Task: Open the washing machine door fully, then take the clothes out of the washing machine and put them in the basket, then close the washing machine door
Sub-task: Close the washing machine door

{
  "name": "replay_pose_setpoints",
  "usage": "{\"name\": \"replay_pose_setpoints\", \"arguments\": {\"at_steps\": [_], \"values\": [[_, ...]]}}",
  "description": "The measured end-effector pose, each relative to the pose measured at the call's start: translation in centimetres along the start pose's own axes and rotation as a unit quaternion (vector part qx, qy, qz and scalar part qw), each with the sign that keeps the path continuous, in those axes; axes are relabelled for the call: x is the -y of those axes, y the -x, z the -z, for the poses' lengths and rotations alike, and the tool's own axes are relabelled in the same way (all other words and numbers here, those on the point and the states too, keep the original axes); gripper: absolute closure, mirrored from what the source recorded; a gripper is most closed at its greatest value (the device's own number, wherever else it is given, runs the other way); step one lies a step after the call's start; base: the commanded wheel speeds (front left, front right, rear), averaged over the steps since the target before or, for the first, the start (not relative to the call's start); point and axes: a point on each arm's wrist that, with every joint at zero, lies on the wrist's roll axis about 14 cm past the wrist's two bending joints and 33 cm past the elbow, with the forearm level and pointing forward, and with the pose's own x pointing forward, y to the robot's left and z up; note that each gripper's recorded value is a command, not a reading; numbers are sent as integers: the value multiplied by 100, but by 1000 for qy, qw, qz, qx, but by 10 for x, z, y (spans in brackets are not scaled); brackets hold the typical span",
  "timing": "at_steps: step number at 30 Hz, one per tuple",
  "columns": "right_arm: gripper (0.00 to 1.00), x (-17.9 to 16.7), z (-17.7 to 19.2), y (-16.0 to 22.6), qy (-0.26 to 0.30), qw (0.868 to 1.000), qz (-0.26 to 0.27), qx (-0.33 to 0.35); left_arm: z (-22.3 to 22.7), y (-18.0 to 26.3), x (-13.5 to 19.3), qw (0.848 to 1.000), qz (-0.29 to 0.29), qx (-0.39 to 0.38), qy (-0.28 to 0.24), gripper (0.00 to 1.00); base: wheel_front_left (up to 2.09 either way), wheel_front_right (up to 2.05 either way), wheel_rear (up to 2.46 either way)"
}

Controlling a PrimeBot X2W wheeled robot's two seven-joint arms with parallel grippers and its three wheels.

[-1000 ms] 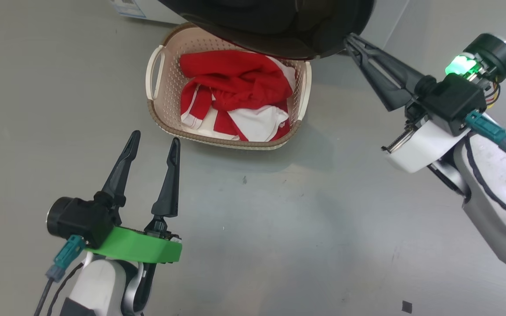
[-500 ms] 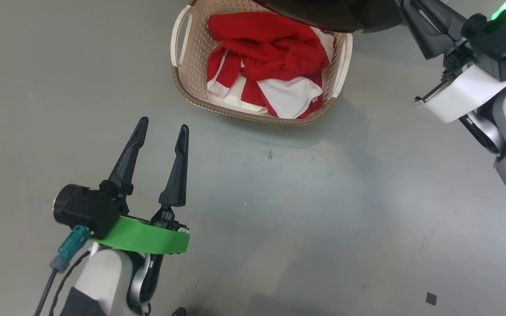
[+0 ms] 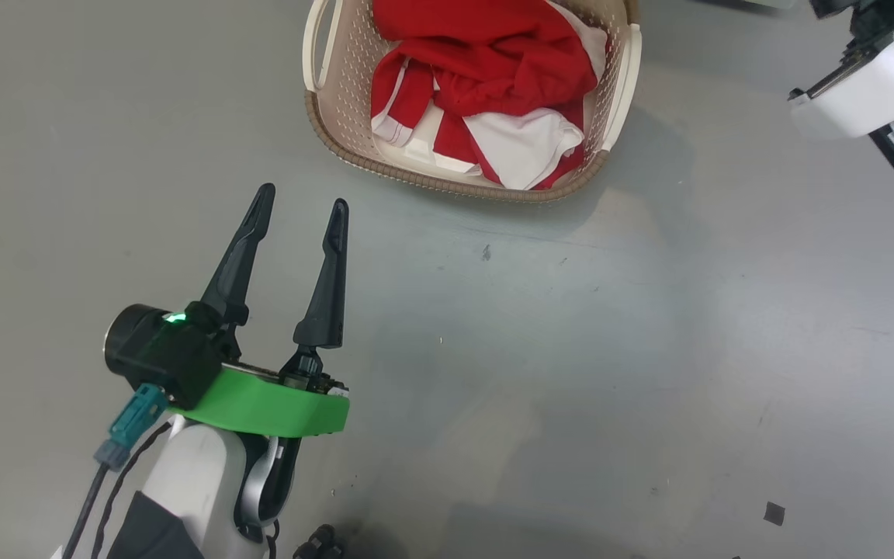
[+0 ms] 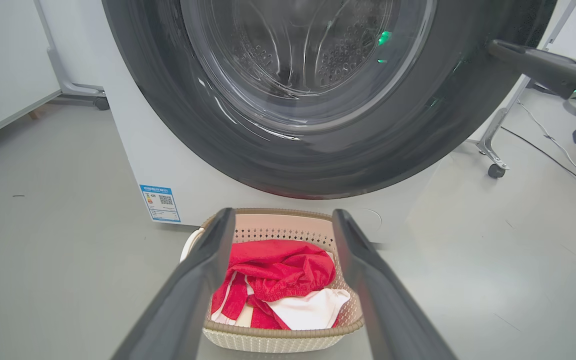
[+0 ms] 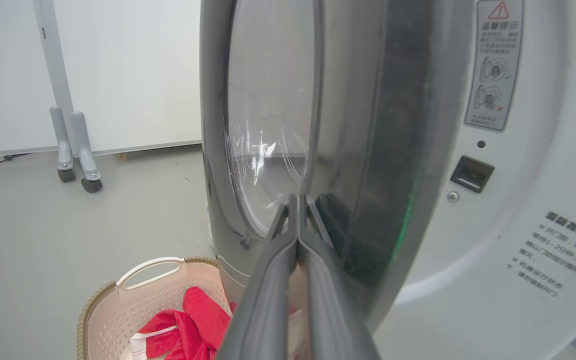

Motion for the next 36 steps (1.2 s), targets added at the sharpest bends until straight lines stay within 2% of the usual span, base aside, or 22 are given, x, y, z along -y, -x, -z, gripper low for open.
{"name": "replay_pose_setpoints", "arguments": {"at_steps": [17,36], "values": [[100,63,3,-28,29,999,41,12,24,-10,2,999,3,-30,16,0,0,0,0],[100,82,3,-62,51,997,52,13,33,-13,-7,999,-15,-41,9,0,0,0,0]]}}
